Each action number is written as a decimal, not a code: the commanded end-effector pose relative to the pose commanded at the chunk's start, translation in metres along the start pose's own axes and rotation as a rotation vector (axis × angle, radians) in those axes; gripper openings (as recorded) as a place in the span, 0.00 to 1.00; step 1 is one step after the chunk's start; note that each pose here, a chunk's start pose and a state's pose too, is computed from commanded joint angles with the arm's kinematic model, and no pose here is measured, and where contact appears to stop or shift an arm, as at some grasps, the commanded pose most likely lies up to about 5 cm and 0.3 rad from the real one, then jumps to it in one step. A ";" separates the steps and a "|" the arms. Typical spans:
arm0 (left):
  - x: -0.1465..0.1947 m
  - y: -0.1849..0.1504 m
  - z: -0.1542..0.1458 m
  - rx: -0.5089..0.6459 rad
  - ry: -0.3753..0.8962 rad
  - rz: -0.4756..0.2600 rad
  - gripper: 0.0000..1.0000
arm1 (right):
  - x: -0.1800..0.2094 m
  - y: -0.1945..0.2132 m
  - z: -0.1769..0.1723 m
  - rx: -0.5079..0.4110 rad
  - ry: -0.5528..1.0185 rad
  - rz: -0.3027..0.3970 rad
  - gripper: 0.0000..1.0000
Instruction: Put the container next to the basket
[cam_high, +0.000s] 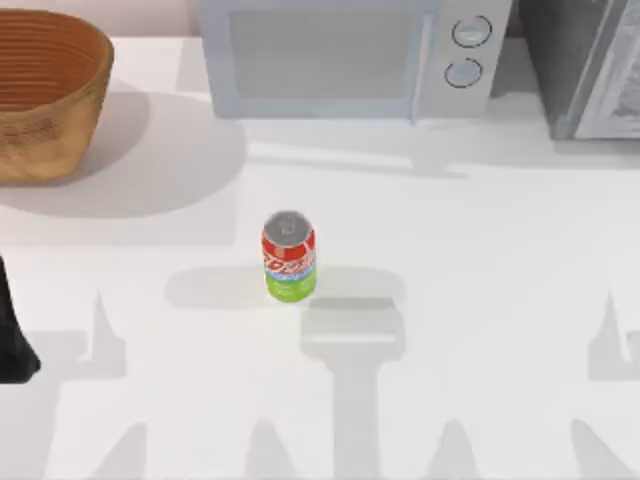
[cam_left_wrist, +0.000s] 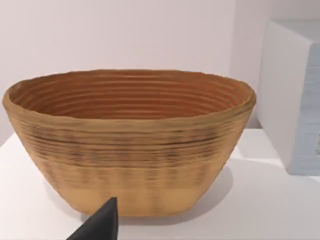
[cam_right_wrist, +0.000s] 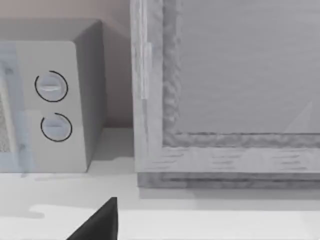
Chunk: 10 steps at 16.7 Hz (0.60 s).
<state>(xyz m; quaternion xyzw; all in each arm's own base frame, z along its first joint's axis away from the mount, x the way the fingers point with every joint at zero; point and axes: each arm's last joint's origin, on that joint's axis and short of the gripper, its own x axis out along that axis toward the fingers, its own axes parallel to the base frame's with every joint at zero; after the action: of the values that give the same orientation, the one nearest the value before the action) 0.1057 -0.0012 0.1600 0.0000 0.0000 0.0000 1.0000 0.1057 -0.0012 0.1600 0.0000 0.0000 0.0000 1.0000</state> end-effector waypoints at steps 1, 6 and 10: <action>0.000 0.000 0.000 0.000 0.000 0.000 1.00 | 0.000 0.000 0.000 0.000 0.000 0.000 1.00; 0.002 -0.004 0.014 0.014 0.079 -0.043 1.00 | 0.000 0.000 0.000 0.000 0.000 0.000 1.00; 0.013 -0.013 0.049 0.055 0.258 -0.124 1.00 | 0.000 0.000 0.000 0.000 0.000 0.000 1.00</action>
<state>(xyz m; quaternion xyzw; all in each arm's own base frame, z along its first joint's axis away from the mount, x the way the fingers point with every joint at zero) 0.1189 -0.0141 0.2092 0.0271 0.1286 -0.0617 0.9894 0.1057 -0.0012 0.1600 0.0000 0.0000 0.0000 1.0000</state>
